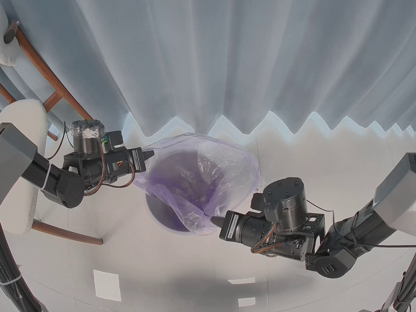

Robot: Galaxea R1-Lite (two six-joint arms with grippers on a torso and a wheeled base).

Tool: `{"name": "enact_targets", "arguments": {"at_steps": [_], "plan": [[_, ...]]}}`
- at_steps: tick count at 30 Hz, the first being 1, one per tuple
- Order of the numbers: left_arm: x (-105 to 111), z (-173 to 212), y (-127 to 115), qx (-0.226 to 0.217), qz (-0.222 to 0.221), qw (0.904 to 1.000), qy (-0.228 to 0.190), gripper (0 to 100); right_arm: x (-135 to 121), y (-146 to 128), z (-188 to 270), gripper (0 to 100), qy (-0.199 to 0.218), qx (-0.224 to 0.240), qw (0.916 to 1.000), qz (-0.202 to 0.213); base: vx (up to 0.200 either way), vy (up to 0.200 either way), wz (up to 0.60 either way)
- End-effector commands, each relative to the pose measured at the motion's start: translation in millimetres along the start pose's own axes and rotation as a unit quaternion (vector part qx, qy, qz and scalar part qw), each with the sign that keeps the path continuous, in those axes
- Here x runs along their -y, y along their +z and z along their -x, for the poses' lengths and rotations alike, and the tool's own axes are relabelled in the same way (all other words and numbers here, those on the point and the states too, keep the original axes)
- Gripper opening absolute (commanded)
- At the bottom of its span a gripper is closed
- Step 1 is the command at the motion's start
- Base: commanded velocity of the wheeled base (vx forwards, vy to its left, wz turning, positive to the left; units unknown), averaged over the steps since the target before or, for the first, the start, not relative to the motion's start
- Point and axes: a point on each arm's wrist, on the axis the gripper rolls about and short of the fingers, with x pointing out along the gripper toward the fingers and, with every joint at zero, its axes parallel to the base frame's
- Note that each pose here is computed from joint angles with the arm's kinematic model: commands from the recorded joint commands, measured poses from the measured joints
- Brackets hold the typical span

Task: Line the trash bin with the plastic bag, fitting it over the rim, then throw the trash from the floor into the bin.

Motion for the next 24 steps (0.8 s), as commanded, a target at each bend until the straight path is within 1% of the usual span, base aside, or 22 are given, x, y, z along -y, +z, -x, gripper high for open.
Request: {"name": "enact_targets", "arguments": {"at_steps": [1,4,5,6,8,9,11,13,14,15,17,21,24], "plan": [[9,23,16,0.022,0.078,0.9964,0.022,0,10,32,12,0,0.01,0.031,0.9993,-0.018,0.0,0.0,0.0],[16,38,22,0.021,0.122,0.9921,0.02,0,15,52,15,0,0.019,0.051,0.9982,-0.026,0.0,0.0,0.0],[18,41,22,0.019,0.129,0.9912,0.02,0,15,56,16,0,0.019,0.056,0.9979,-0.027,0.0,0.0,0.0],[21,46,24,0.013,0.146,0.989,0.019,0,17,68,16,0,0.021,0.073,0.9966,-0.03,0.0,0.0,0.0],[27,53,26,0.002,0.168,0.9857,0.016,0,22,83,16,0,0.018,0.094,0.9948,-0.035,0.0,0.0,0.0],[27,54,26,0.001,0.171,0.9851,0.016,0,22,85,16,0,0.019,0.098,0.9944,-0.035,0.0,0.0,0.0],[31,57,28,-0.014,0.19,0.9816,0.014,0,25,103,17,0,0.023,0.12,0.9917,-0.039,0.0,0.0,0.0],[29,53,33,-0.014,0.193,0.981,0.015,0,29,114,17,0,0.029,0.128,0.9905,-0.041,0.0,0.0,0.0],[27,51,36,-0.013,0.195,0.9805,0.017,0,31,117,16,0,0.031,0.129,0.9903,-0.043,0.0,0.0,0.0],[20,41,34,-0.018,0.203,0.9786,0.025,0,35,120,12,0,0.029,0.13,0.9901,-0.045,0.0,0.0,0.0],[4,24,32,-0.021,0.225,0.9733,0.038,0,44,124,2,0,0.022,0.135,0.9894,-0.049,0.0,0.0,0.0],[-14,2,35,-0.014,0.259,0.9645,0.048,0,64,135,-11,0,0.005,0.147,0.9875,-0.056,0.0,0.0,0.0],[-20,-7,38,-0.009,0.269,0.9619,0.047,0,70,141,-17,0,0.002,0.155,0.9863,-0.058,0.0,0.0,0.0]]}}
